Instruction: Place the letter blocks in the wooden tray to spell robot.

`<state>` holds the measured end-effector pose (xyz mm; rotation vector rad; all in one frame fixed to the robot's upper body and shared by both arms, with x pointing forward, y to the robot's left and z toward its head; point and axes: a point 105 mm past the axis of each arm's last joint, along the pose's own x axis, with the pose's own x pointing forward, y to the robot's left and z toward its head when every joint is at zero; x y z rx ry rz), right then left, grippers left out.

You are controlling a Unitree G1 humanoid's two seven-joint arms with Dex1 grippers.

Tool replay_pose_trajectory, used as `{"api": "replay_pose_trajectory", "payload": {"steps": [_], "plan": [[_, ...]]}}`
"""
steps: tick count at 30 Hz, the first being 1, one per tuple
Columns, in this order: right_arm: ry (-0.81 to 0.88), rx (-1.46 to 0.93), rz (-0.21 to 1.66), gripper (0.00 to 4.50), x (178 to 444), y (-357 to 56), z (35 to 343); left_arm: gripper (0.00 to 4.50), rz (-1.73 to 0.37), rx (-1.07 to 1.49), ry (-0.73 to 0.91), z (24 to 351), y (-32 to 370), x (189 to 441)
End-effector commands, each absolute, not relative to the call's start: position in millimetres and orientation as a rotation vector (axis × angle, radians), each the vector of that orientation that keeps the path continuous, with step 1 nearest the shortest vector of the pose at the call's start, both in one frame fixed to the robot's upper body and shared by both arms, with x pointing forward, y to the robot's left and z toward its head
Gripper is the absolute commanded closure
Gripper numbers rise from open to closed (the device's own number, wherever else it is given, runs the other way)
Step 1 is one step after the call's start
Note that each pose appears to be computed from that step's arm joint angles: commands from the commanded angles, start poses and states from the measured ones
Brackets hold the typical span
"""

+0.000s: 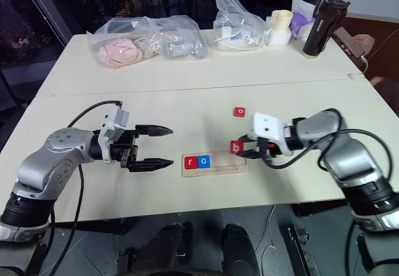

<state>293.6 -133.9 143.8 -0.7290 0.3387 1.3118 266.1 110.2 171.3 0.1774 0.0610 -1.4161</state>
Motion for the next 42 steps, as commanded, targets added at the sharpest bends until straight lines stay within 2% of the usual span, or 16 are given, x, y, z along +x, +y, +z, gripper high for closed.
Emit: {"api": "replay_pose_trajectory", "payload": {"steps": [1,8,29,42], "plan": [[0.325,-0.757,1.321,3.37,299.3,-121.9,142.9,0.0,-1.438,0.198,0.03,177.9,106.6,258.6],[0.376,-0.791,1.379,3.37,300.4,-115.9,125.9,0.0,-1.434,0.203,0.025,177.7,106.0,255.0],[0.382,-0.8,1.368,3.37,308.9,-117.0,123.4,0.0,-1.415,0.204,0.013,178.8,104.5,257.9],[0.384,-0.807,1.408,3.37,301.1,-112.3,123.0,0.0,-1.405,0.213,0.005,179.8,104.5,261.4]]}}
